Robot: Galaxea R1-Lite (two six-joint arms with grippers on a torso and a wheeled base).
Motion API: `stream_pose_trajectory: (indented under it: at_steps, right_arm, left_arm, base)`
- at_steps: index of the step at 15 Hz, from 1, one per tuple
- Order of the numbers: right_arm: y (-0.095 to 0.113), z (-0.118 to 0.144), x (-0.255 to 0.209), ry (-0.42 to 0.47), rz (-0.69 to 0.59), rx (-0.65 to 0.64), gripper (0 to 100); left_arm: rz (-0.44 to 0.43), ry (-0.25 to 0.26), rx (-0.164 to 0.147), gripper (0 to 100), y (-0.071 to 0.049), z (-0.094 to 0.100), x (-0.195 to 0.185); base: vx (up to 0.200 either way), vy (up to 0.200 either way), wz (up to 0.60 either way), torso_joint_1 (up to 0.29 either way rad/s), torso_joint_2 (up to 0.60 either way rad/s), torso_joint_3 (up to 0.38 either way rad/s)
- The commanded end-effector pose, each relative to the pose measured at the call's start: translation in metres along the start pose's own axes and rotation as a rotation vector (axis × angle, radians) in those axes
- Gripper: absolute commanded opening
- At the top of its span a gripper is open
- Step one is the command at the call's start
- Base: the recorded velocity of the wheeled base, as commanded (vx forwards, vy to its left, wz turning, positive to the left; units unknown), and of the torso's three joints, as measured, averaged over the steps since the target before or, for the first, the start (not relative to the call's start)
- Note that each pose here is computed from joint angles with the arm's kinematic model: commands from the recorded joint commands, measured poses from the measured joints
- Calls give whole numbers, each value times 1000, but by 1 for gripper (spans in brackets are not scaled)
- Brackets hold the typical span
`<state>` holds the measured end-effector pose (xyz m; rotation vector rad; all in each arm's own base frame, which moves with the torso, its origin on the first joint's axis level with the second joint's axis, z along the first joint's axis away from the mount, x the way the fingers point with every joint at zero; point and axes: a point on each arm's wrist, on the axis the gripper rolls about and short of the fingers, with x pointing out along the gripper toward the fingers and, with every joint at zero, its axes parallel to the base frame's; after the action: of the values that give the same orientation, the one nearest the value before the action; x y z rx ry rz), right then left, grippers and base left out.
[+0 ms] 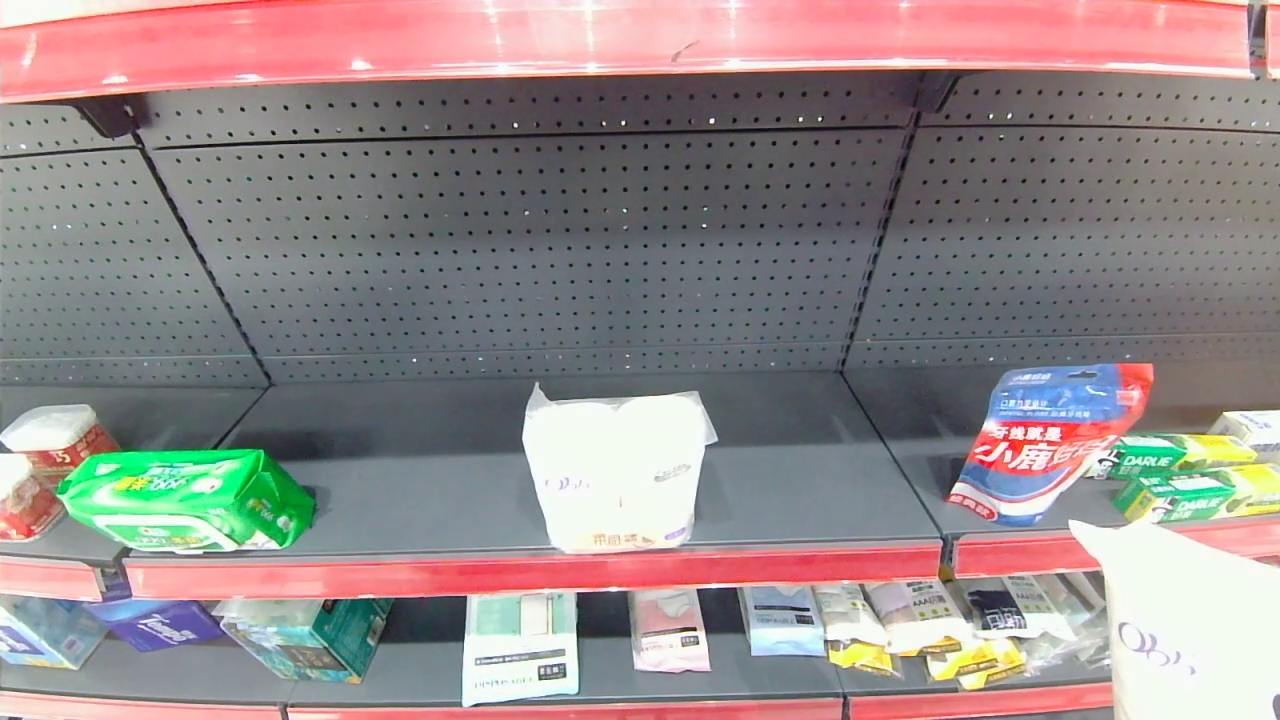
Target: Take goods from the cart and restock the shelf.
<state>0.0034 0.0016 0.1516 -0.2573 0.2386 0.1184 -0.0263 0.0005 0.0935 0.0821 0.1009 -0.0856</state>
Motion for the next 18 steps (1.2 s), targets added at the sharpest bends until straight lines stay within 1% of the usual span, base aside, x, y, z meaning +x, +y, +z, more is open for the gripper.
stream_pose_trajectory:
  at_steps: [1,2,4,5,6,7,9,10,11,12,13,14,15,16,17,18]
  right_arm:
    - [0,0,0,-1,0,0,0]
    - [0,0,0,-1,0,-1,0]
    - [0,0,0,-1,0,-1,0]
    - [0,0,0,-1,0,-1,0]
    - [0,-1,0,-3,-1,-1,0]
    - [0,0,-1,-5,-5,-1,0]
    - [0,0,-1,-7,-5,-1,0]
    - [0,0,-1,-11,-8,-2,0]
    - [0,0,-1,-9,-7,-3,0]
    - [0,0,-1,-9,-7,-3,0]
    - [0,1,-1,-9,-7,-3,0]
    - [0,1,-1,-7,-5,-3,0]
    - [0,1,-1,-4,-4,-4,0]
    - [0,1,-1,-5,-5,-4,0]
    - [0,1,-1,-6,-5,-4,0]
    - [0,1,-1,-9,-6,-5,0]
  left_arm:
    - [35,23,-20,100,0,-5,2]
    - [127,57,-67,100,0,-5,5]
    - [168,64,-72,100,-1,-4,5]
    - [168,64,-72,100,-1,-4,5]
    - [181,50,-70,100,-1,-5,4]
    - [181,49,-76,100,-1,-5,4]
    - [178,49,-77,100,-1,-5,4]
    - [101,-1,-73,100,-2,-6,5]
    - [44,-24,-72,100,-2,-7,3]
    - [10,-38,-68,100,-2,-7,3]
    - [5,-49,-71,100,-2,-8,2]
    - [6,-63,-85,100,-2,-8,1]
    - [10,-69,-93,100,-2,-8,1]
    - [15,-78,-92,100,-2,-8,0]
    - [47,-87,-79,100,-2,-9,0]
    - [83,-90,-39,100,-1,-13,2]
  base:
    - [0,0,0,0,0,0]
    - [0,0,0,0,0,0]
    - [0,0,0,0,0,0]
    - [0,0,0,0,0,0]
    - [0,0,0,0,0,0]
    - [0,0,0,0,0,0]
    - [0,0,0,0,0,0]
    - [0,0,0,0,0,0]
    - [0,0,0,0,0,0]
    - [0,0,0,0,0,0]
    - [0,0,0,0,0,0]
    - [0,0,0,0,0,0]
    - [0,0,0,0,0,0]
    - [0,0,0,0,0,0]
    - [0,0,0,0,0,0]
    - [0,0,0,0,0,0]
